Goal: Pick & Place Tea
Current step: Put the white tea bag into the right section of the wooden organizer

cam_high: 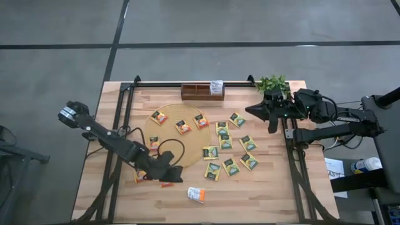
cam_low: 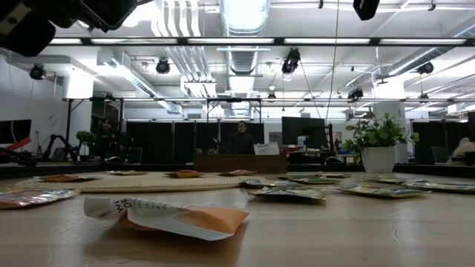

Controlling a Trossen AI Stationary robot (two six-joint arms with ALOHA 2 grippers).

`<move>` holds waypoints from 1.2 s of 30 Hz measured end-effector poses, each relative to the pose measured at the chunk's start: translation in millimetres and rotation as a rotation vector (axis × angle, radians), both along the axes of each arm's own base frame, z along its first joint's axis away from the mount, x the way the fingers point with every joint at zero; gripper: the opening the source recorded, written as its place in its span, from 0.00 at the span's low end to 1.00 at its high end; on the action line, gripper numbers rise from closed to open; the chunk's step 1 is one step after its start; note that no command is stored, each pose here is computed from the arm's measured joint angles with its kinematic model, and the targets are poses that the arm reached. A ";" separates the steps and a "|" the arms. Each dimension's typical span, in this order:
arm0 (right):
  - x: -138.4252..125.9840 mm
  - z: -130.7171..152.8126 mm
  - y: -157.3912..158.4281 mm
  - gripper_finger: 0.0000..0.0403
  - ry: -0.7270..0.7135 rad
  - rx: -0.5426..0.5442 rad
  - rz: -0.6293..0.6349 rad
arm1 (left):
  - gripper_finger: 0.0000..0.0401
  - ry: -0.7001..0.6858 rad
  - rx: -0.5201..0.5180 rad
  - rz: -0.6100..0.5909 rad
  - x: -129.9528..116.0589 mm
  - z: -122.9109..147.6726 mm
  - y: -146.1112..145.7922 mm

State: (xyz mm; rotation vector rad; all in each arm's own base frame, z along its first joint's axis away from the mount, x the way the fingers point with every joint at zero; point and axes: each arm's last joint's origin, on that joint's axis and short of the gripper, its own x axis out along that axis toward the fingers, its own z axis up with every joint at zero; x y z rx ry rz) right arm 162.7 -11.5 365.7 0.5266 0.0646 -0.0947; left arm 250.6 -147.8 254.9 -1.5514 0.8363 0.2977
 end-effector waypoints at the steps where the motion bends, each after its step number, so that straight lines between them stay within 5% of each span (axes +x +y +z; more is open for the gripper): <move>1: 0.0 0.0 0.0 0.02 0.000 0.000 0.000 | 0.34 0.000 -0.022 -0.003 2.3 -3.2 -1.7; 13: -0.2 -0.7 0.1 0.02 0.006 -0.004 0.001 | 0.34 0.183 -0.092 0.038 27.8 -57.1 -16.8; 36: -0.4 -0.8 0.1 0.02 0.006 -0.007 0.004 | 0.34 0.238 -0.149 0.083 46.7 -96.5 -25.9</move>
